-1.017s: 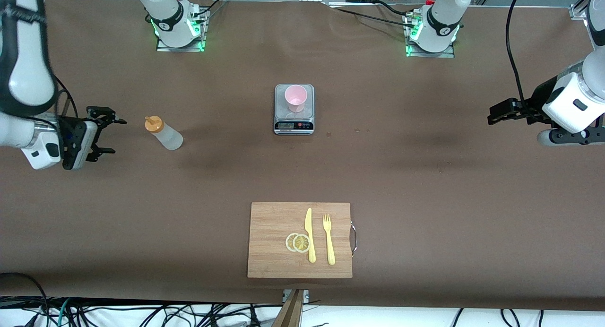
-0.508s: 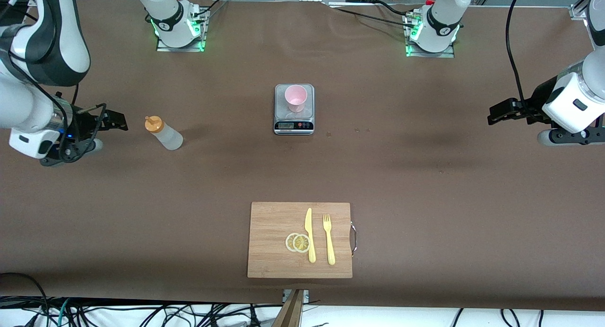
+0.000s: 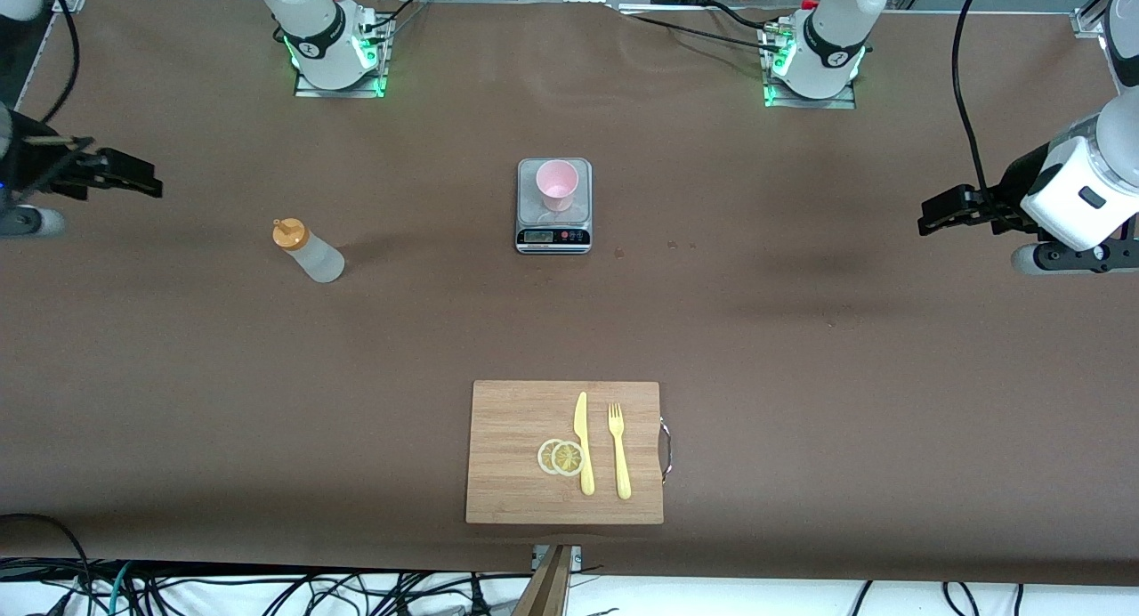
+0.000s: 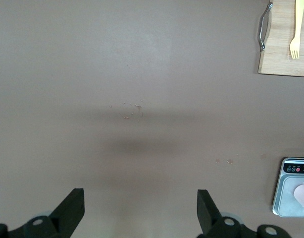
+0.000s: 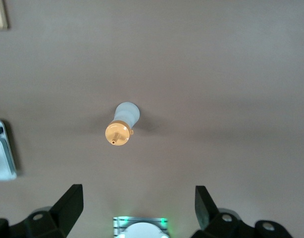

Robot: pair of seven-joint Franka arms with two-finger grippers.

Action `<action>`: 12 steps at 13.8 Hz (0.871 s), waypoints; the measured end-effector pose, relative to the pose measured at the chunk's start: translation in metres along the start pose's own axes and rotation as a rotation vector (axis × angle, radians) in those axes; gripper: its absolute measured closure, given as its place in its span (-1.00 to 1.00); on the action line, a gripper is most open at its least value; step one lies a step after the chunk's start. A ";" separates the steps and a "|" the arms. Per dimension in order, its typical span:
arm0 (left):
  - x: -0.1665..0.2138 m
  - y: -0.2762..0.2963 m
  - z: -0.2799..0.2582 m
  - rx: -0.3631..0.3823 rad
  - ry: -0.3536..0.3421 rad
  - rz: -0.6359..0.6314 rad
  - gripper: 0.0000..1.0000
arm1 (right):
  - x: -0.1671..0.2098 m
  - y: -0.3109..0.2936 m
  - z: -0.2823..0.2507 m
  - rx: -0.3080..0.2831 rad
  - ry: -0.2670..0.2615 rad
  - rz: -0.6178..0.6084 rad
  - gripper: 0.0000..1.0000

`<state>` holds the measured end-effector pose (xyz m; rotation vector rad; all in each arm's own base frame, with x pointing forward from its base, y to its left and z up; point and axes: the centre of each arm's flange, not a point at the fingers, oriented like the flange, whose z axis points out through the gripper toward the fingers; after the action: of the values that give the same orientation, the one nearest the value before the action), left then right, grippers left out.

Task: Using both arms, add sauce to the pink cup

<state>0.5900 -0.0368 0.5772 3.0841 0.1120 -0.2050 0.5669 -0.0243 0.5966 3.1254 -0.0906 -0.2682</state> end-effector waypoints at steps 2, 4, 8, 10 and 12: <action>0.000 0.000 0.000 0.000 0.000 0.000 -1.00 | -0.001 -0.004 -0.008 0.001 0.019 0.081 -1.00; 0.000 0.000 0.000 0.000 0.000 0.000 -1.00 | 0.002 -0.006 -0.006 -0.002 0.024 0.084 -1.00; 0.000 0.000 0.000 0.000 0.000 0.000 -1.00 | 0.015 0.008 0.017 0.003 0.068 0.098 -1.00; 0.000 0.000 0.000 0.000 0.000 0.001 -1.00 | 0.013 0.016 0.025 0.006 0.064 0.098 -1.00; 0.000 0.000 0.000 0.000 0.000 0.001 -1.00 | 0.010 0.022 0.025 0.007 0.063 0.088 -1.00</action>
<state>0.5900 -0.0371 0.5772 3.0842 0.1111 -0.2051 0.5709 -0.0470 0.5707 3.1230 -0.2292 -0.1687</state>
